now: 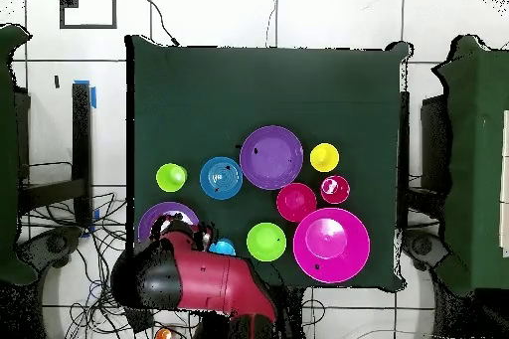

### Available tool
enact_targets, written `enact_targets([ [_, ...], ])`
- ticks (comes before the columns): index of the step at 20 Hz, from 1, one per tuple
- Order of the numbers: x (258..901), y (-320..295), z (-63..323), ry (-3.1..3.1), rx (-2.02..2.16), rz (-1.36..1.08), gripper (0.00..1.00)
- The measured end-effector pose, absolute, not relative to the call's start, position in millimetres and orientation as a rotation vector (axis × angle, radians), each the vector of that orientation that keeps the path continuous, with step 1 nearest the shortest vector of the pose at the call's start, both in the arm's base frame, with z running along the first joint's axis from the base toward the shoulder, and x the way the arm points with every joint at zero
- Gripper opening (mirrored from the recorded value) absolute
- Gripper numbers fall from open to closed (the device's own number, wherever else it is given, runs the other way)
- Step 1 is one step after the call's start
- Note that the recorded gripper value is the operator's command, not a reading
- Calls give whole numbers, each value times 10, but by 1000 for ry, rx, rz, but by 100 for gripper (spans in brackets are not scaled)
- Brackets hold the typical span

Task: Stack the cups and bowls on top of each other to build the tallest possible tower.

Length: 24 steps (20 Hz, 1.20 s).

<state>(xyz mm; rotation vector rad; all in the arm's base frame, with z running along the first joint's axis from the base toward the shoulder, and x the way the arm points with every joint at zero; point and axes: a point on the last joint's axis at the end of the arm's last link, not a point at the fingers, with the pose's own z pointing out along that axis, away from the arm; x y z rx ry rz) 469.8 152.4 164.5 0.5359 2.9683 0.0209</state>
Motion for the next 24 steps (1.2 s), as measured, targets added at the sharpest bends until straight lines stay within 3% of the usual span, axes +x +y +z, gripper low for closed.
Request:
enact_targets([
  [14,4596,1170,626,2999,584,-44,100],
  [24,4366,1072,191,3069,515,-73,100],
])
